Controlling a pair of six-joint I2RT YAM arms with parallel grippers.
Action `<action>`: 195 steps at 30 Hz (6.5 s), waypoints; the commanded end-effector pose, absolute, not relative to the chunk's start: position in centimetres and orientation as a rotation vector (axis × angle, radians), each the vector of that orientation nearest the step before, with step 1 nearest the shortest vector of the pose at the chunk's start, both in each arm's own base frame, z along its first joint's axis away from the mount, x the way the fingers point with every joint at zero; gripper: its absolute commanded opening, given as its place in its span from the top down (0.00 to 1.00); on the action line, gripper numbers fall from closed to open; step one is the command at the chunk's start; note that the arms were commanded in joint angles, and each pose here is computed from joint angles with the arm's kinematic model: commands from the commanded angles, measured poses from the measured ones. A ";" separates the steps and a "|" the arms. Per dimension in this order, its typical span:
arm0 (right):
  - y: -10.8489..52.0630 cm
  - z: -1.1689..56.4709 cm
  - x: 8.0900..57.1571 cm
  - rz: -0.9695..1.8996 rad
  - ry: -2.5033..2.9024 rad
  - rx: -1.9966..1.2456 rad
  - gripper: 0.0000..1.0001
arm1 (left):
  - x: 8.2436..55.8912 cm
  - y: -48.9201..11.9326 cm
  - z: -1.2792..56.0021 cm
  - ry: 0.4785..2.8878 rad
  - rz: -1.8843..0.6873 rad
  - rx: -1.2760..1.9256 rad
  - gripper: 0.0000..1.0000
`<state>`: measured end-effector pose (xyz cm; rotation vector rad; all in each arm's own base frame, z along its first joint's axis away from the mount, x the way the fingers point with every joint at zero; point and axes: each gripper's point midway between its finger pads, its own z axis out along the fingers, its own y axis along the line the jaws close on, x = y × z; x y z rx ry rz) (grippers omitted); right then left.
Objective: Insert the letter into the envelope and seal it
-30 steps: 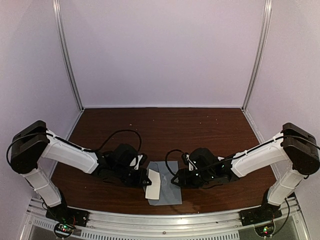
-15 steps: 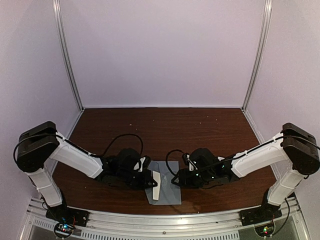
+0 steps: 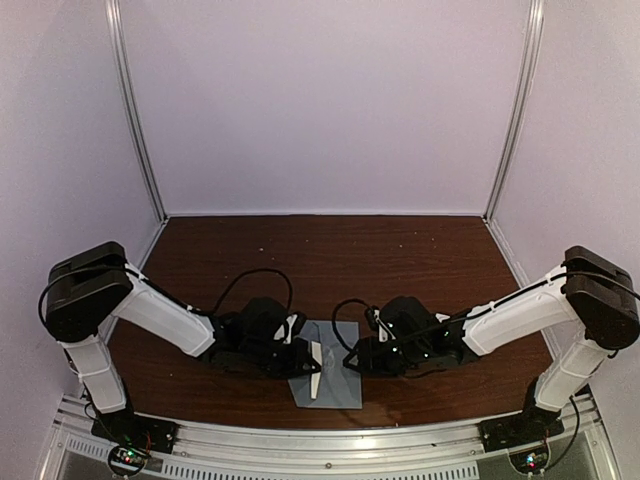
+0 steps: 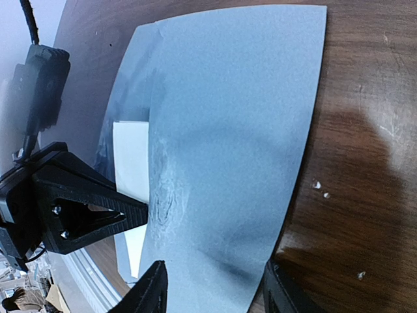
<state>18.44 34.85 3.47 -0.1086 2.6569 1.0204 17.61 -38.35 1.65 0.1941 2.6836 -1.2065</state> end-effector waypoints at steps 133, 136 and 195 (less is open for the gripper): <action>17.3 2.7 25.5 0.652 2.568 0.138 0.07 | 25.7 -30.3 14.0 2.322 -0.878 0.222 0.22; 17.8 2.2 25.0 0.706 2.576 0.138 0.08 | 25.7 -30.4 14.0 2.321 -0.877 0.224 0.22; 23.5 4.9 23.5 1.072 2.541 0.076 0.28 | 20.8 -53.5 5.9 2.384 -1.369 0.645 0.42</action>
